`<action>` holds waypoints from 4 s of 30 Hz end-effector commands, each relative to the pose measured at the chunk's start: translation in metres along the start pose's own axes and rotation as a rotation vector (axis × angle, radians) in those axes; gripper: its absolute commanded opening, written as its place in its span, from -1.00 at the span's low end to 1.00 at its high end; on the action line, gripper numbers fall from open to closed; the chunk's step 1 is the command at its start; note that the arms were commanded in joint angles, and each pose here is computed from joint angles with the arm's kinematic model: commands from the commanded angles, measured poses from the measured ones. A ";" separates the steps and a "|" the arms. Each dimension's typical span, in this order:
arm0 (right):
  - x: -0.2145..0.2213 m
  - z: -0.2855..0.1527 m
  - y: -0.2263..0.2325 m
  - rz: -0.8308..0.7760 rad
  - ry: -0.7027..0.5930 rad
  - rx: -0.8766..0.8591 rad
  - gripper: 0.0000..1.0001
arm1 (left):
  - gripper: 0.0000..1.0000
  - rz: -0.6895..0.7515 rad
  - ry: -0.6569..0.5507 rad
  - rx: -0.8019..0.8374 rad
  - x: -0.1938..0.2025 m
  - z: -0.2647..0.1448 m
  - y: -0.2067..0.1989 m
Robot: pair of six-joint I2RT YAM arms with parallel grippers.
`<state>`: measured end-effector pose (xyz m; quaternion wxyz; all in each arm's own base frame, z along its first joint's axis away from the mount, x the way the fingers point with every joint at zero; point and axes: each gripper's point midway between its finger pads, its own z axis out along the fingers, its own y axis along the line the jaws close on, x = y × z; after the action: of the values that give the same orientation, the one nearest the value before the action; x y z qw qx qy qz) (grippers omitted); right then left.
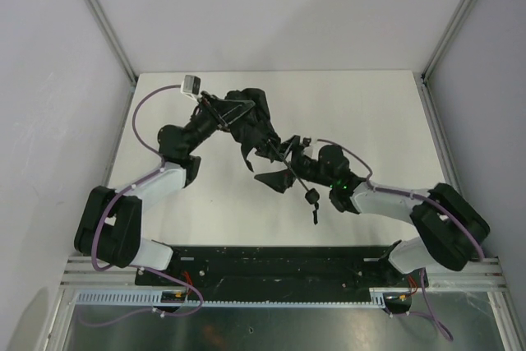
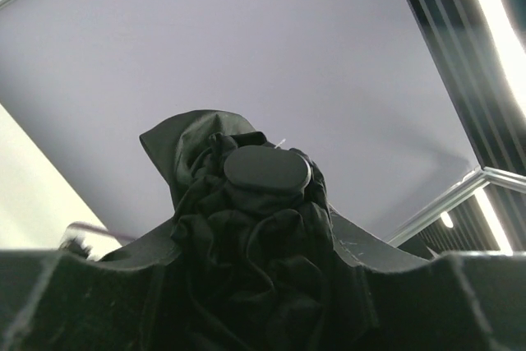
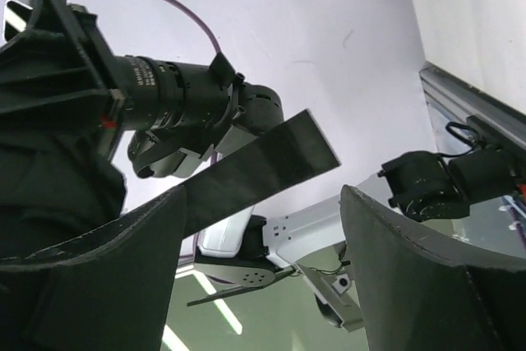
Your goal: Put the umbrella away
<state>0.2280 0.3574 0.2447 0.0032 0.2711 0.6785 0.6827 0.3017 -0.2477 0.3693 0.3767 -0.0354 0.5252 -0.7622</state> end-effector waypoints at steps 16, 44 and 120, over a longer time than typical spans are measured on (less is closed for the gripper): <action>0.024 0.018 0.044 0.213 0.058 -0.288 0.38 | -1.00 0.124 -0.059 0.333 -0.006 0.004 -0.104; -0.009 0.010 0.096 -0.223 -0.064 -0.376 -1.00 | -1.00 -0.151 0.007 0.364 0.045 -0.008 -0.117; 0.145 -0.025 0.067 -1.935 0.265 -0.134 -1.00 | -1.00 -0.073 -0.088 -0.773 0.045 -0.054 0.041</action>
<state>0.1600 0.3625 0.3316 0.5012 -0.4195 0.6294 0.4204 0.2414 -0.2529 0.2798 0.2716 -0.1944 0.7742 -0.5377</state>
